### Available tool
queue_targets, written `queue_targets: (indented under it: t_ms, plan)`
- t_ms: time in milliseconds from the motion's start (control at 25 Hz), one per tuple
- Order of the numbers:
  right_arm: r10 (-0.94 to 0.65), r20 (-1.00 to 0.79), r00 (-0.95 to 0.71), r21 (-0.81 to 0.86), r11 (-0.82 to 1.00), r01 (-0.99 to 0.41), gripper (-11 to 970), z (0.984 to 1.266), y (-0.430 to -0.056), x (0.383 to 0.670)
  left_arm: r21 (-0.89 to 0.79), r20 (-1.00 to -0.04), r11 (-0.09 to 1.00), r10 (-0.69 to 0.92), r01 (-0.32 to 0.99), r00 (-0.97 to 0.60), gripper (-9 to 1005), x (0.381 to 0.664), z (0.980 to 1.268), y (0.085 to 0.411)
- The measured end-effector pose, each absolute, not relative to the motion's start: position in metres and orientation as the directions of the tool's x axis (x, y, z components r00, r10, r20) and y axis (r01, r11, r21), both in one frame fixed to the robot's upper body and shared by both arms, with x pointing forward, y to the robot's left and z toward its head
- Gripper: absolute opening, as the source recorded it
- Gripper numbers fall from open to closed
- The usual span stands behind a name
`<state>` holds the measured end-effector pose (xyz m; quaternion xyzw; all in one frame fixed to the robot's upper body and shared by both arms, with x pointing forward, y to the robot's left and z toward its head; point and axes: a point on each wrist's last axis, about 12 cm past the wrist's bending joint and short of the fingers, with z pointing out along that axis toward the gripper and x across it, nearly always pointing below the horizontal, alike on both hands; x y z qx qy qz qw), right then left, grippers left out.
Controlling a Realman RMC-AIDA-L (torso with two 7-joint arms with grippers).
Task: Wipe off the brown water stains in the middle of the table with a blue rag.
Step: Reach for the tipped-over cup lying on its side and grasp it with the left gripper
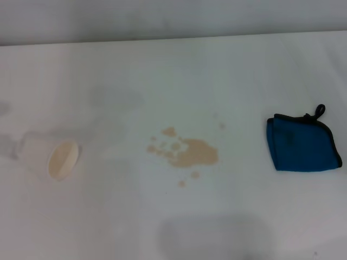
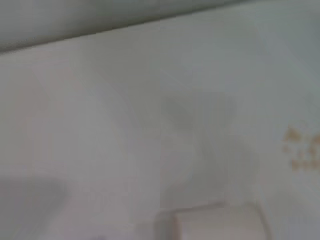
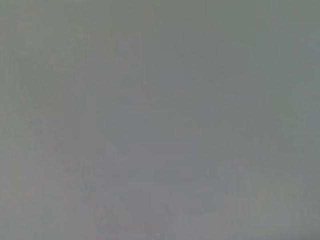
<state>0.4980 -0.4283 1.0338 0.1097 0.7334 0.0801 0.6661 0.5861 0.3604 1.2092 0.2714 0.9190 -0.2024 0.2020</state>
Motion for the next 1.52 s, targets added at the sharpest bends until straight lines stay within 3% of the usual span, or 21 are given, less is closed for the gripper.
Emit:
queue_targets:
  t_ms: [240, 560, 640, 880, 1160, 1520]
  plan:
    - [0.332, -0.941, -0.062, 0.334, 0.942, -0.021, 841, 1.030, -0.410, 0.493, -0.068, -0.439, 0.681, 0.636, 0.729, -0.635, 846, 0.591, 1.215, 0.366]
    - [0.392, -0.918, -0.055, 0.396, 0.916, -0.066, 840, 1.030, -0.404, 0.486, 0.191, -0.307, 0.409, 0.888, 0.892, -0.342, 847, 0.600, 1.228, 0.350]
    - [0.397, -0.915, -0.064, 0.401, 0.913, -0.072, 840, 1.029, -0.402, 0.486, 0.203, -0.305, 0.387, 0.898, 0.899, -0.318, 846, 0.601, 1.230, 0.348]
    - [0.427, -0.901, -0.073, 0.432, 0.898, -0.085, 840, 1.024, -0.394, 0.483, 0.306, -0.264, 0.085, 0.964, 0.948, -0.001, 847, 0.613, 1.234, 0.321]
    - [0.457, -0.886, -0.085, 0.463, 0.882, -0.089, 841, 1.020, -0.387, 0.481, 0.271, -0.208, -0.191, 0.945, 0.943, 0.252, 847, 0.610, 1.213, 0.279]
    - [0.476, -0.876, -0.077, 0.482, 0.871, -0.098, 841, 1.017, -0.385, 0.471, 0.217, -0.118, -0.356, 0.914, 0.909, 0.387, 846, 0.602, 1.183, 0.263]
